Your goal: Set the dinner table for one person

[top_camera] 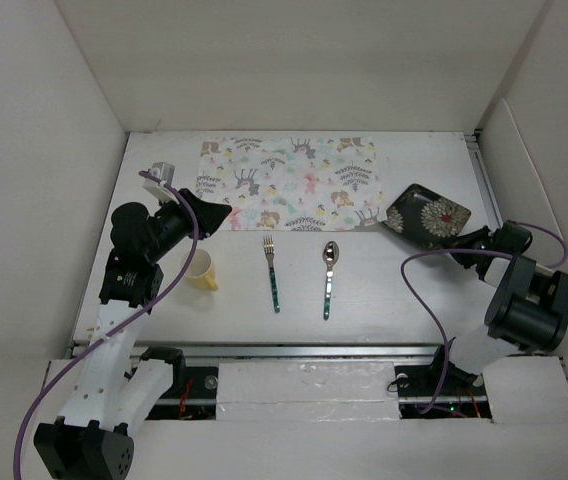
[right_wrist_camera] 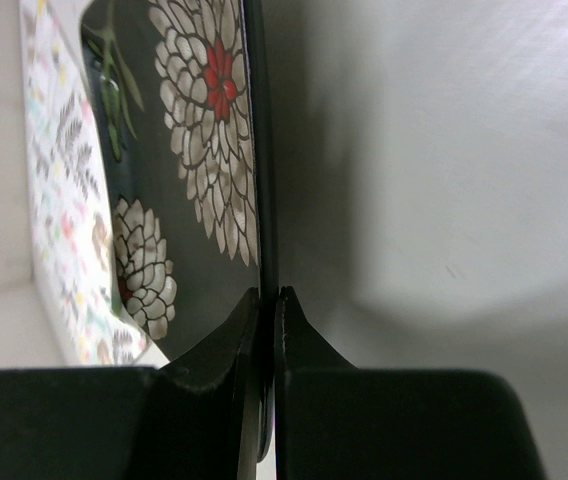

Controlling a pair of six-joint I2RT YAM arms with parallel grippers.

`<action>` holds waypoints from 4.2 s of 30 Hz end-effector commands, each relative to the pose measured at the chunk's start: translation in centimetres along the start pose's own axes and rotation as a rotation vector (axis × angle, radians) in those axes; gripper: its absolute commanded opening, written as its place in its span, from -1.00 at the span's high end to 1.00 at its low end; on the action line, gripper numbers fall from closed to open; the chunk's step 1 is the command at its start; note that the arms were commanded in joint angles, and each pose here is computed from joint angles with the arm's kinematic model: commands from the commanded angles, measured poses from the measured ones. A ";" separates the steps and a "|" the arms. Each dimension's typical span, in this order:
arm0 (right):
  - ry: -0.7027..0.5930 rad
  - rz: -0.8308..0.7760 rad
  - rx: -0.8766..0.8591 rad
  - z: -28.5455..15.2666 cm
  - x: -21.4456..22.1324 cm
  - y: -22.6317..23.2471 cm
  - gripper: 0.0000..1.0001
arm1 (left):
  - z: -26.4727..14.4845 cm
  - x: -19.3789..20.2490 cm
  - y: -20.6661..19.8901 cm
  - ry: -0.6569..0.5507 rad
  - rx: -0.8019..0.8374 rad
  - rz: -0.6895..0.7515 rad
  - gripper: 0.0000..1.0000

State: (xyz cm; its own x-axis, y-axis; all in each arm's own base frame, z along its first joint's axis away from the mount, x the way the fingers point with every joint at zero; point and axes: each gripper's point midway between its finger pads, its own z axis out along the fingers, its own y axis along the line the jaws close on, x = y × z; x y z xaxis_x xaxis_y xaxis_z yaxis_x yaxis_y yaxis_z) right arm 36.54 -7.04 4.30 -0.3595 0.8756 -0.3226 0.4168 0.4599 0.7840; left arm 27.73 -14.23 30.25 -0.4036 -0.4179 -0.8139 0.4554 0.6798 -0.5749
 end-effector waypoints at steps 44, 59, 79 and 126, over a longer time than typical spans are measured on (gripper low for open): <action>0.237 -0.323 -0.583 14.6 21.9 37.5 1.00 | 0.4 -1.8 2.3 -0.054 -0.104 -0.052 0.22; 0.340 -0.388 -0.435 17.9 21.8 32.4 0.79 | 0.7 -1.3 2.5 -0.038 -0.098 -0.063 0.23; 0.154 -0.621 -0.321 10.5 16.4 30.4 -0.18 | 0.3 -2.0 1.8 -0.063 -0.084 -0.032 1.00; 0.205 -0.991 -0.606 -1.9 37.6 43.1 1.00 | -4.2 -9.7 0.4 -0.357 -0.250 0.070 0.47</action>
State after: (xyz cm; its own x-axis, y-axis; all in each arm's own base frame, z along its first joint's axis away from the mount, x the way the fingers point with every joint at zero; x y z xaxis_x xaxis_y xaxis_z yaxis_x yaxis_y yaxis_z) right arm 32.28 49.41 11.76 -0.6164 -0.2218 -0.7556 -0.6090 0.7425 0.2788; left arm 28.73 -5.77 37.58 -0.0569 -0.5401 -0.8397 0.1367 0.8289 -0.5424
